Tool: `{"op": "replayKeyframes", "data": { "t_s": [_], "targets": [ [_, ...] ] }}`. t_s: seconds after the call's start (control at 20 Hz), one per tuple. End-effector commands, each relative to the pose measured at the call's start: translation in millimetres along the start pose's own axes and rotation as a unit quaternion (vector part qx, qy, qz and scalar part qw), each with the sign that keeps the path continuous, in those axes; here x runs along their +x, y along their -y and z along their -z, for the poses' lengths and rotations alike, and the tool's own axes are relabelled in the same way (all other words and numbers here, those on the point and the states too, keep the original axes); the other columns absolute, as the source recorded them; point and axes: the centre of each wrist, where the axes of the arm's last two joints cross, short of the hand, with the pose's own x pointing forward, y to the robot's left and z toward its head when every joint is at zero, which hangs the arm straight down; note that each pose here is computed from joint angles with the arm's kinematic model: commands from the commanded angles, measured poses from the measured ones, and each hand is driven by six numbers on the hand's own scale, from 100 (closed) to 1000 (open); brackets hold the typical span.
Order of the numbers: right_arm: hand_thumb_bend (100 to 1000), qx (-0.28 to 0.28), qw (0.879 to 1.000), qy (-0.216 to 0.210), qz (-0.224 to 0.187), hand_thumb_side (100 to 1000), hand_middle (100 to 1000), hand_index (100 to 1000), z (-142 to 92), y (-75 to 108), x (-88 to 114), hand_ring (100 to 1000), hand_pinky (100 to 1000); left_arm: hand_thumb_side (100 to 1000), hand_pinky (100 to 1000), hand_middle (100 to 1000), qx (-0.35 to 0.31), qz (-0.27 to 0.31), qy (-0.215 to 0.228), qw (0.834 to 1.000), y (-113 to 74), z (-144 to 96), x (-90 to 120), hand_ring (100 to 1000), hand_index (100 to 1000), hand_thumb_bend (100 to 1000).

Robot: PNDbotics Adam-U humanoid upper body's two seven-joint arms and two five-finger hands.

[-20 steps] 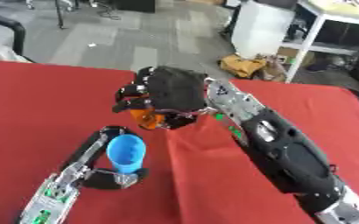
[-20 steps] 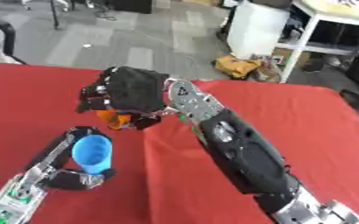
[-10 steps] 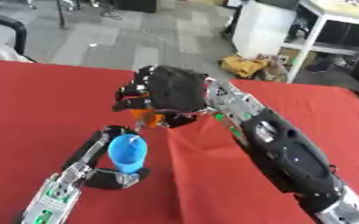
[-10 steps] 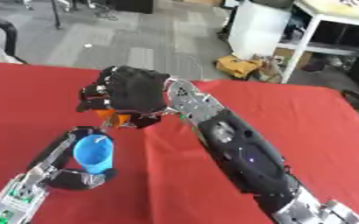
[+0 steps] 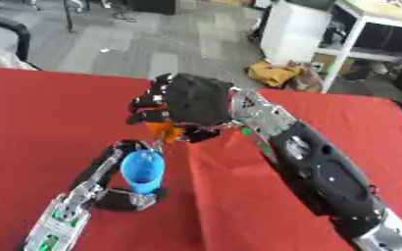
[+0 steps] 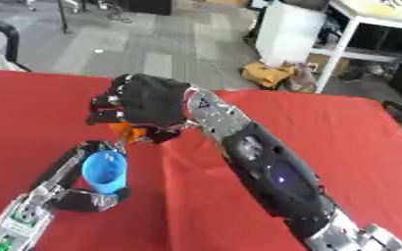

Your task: Pour the contents of one cup into another cup.

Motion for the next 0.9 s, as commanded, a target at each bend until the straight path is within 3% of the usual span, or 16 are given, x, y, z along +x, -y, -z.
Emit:
{"op": "replayKeyframes", "data": {
  "t_s": [0.05, 0.9],
  "targets": [
    [305, 0.001, 1.000, -0.003, -0.021, 100, 716, 825, -6.0, 10.6, -11.0, 487, 515, 100, 381, 504, 0.005, 0.006, 0.016, 1.000, -5.8, 8.8, 7.3, 497, 681, 501],
    [308, -0.004, 1.000, 0.000, -0.023, 100, 715, 824, -6.4, 11.0, -10.9, 484, 513, 100, 383, 503, 0.003, 0.007, 0.013, 1.000, -5.6, 8.5, 6.2, 497, 681, 497]
  ]
}}
